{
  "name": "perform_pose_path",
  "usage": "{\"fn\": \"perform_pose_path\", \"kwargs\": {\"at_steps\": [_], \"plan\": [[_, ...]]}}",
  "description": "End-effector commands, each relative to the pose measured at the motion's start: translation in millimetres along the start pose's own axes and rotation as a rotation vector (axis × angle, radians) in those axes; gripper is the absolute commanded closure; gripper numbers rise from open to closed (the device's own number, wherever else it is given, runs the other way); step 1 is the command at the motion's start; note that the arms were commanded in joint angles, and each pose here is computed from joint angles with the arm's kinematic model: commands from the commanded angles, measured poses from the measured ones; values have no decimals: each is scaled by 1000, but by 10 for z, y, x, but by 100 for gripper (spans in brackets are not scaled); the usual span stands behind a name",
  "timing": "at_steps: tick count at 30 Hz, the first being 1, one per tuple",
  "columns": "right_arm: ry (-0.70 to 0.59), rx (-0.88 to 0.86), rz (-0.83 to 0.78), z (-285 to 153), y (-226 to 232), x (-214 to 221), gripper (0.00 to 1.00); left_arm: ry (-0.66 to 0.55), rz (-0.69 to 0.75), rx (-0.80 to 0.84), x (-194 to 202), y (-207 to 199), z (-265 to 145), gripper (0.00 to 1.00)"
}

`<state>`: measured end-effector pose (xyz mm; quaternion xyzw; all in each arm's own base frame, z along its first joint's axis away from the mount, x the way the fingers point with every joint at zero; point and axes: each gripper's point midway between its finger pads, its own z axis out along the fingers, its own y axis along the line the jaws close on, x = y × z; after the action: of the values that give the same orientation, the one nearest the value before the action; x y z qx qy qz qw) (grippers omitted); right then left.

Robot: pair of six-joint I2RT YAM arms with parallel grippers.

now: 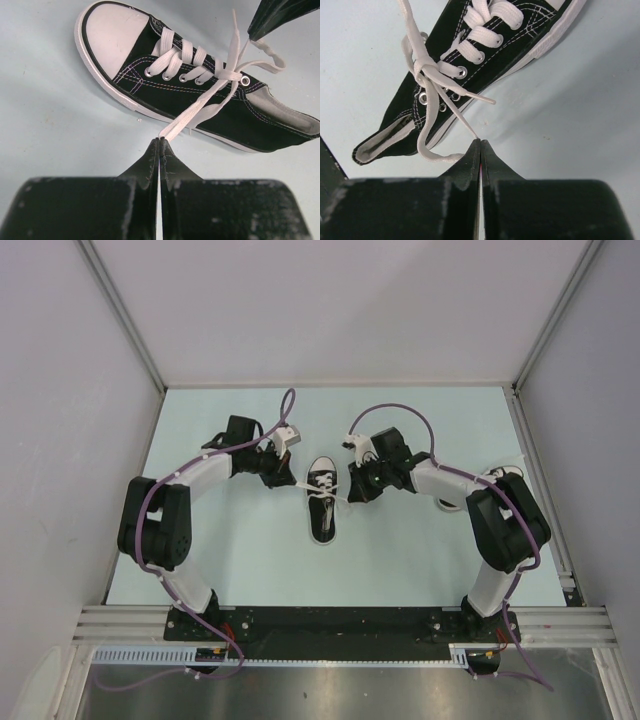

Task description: Tie the shoes

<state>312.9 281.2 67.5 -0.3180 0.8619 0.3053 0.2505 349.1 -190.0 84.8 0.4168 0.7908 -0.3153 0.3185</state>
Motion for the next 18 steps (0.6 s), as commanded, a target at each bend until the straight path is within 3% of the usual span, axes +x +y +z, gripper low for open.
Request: {"fn": "perform_pose_path", "kwargs": {"at_steps": [1,4,8,13,18], "plan": [[0,-38,-2,-51,64,-8,90,-46,61,-37,-185,115,-105,100],[-46,-80,-7,-92,152,-134,71,-52,66,-21,-212,77,-84,100],[-142,-122,-37,-196,232,-395,63,-58,76,-6,-244,24,-53,100],[-216,-155,-70,-253,254,-609,67,-65,79,1,-276,10,-31,100],[-208,-210,-61,-201,367,-652,72,-69,83,3,-296,12,-33,100]]}}
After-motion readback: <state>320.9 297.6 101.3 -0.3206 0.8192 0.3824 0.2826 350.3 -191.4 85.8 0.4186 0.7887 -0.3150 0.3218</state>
